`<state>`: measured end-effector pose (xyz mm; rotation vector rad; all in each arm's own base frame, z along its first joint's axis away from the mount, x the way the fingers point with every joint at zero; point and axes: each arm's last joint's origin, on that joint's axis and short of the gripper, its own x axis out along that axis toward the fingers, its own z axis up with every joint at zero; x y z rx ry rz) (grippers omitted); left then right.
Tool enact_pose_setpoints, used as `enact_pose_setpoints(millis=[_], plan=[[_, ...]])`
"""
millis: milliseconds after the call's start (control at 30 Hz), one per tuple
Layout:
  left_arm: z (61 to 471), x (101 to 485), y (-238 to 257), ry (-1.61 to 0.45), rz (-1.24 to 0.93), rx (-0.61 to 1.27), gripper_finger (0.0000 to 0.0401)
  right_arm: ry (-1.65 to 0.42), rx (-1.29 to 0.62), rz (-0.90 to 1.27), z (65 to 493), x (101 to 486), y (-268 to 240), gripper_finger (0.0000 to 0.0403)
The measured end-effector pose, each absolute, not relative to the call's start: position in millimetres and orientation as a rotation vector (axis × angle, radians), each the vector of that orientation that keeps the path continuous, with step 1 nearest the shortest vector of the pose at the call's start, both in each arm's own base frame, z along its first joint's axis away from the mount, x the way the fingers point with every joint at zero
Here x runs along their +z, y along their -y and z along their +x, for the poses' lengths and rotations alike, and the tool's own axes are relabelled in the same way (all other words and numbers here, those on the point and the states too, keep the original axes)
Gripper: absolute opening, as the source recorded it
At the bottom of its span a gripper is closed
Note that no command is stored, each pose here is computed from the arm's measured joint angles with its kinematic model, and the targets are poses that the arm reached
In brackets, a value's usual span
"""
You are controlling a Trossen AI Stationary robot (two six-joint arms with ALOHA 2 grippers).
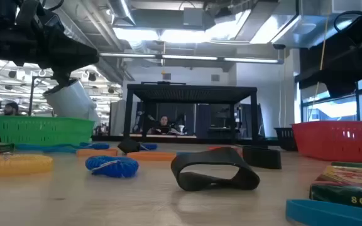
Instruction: Pick & Place Office Desk Supplies
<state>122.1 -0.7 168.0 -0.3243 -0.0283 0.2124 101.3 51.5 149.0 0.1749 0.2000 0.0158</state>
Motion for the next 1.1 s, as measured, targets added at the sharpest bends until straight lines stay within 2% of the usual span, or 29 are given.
enact_pose_setpoints(millis=[500, 967, 1100], plan=[[122.1, 168.0, 0.8, 0.028, -0.325, 0.212, 0.0091, -0.194, -0.004, 0.139, 101.4, 149.1, -50.8, 0.0158], [122.1, 167.9, 0.7, 0.028, -0.325, 0.213, 0.0091, -0.019, -0.021, 0.239, 103.4, 167.9, -51.0, 0.0158], [122.1, 167.9, 0.8, 0.028, -0.325, 0.213, 0.0091, 0.014, -0.141, 0.243, 103.5, 170.0, -47.0, 0.0158]])
